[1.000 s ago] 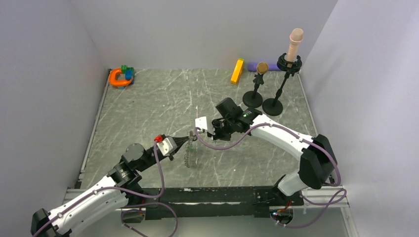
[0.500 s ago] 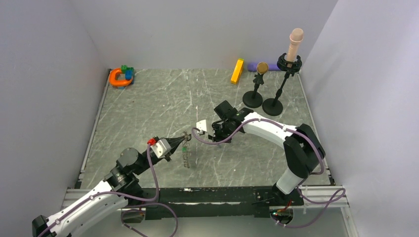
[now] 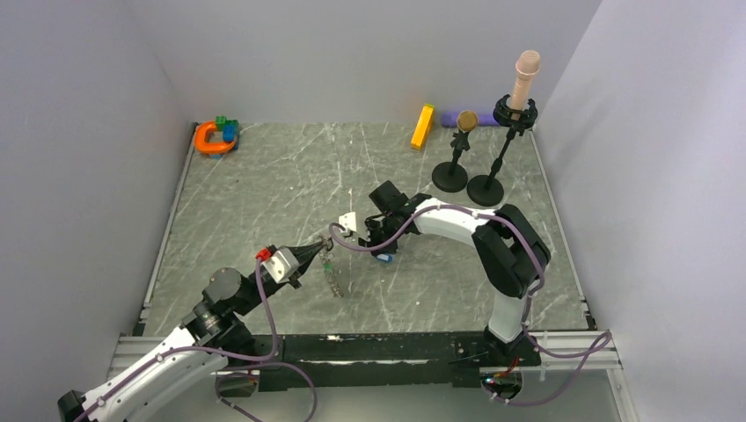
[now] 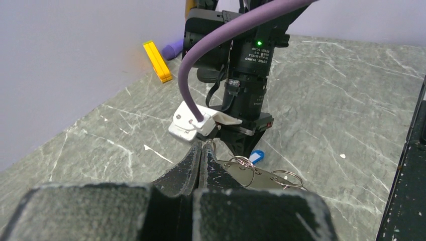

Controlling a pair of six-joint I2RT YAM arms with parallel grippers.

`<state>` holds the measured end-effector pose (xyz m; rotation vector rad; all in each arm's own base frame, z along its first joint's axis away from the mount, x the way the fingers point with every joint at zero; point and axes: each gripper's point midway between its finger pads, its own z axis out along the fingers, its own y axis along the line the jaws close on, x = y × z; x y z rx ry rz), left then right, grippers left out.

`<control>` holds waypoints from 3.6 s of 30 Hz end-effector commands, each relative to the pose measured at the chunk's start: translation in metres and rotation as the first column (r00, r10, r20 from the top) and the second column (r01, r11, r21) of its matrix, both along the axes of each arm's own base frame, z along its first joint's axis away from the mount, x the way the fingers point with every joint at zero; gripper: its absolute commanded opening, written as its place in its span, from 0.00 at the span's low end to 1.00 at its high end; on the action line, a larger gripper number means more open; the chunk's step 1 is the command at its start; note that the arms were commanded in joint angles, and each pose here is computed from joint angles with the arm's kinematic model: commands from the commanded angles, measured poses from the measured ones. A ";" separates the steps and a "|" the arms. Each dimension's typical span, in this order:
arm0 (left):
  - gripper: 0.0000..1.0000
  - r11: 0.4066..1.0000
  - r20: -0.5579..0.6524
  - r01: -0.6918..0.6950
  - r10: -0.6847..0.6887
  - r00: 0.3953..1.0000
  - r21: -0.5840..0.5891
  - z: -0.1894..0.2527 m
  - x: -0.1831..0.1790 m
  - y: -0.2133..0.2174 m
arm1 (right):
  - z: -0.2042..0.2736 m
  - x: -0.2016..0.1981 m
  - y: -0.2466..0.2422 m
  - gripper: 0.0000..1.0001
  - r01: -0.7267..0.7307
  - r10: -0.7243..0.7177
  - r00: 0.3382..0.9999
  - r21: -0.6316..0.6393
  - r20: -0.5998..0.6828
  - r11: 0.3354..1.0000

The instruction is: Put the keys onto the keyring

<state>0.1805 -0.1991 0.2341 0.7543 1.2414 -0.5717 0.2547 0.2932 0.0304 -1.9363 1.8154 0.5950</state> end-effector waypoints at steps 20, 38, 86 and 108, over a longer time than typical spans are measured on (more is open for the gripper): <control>0.00 0.997 0.038 -0.023 0.026 0.999 -0.074 0.022 0.000 0.006 | -0.005 0.005 0.016 0.08 0.047 -0.049 0.999 0.096 0.023 0.994; 0.00 0.997 0.038 -0.015 0.017 0.999 -0.072 0.025 0.000 0.005 | 0.023 0.009 0.018 0.40 0.082 -0.088 0.995 0.137 0.037 0.987; 0.00 0.980 0.045 -0.028 0.038 0.998 -0.199 0.039 0.001 0.008 | 0.219 -0.062 0.102 0.38 -0.196 0.256 0.966 0.517 -0.047 0.833; 0.00 0.977 0.043 -0.039 0.049 0.998 -0.210 0.040 0.001 0.011 | 0.220 -0.074 0.113 0.18 -0.194 0.293 0.951 0.543 -0.102 0.817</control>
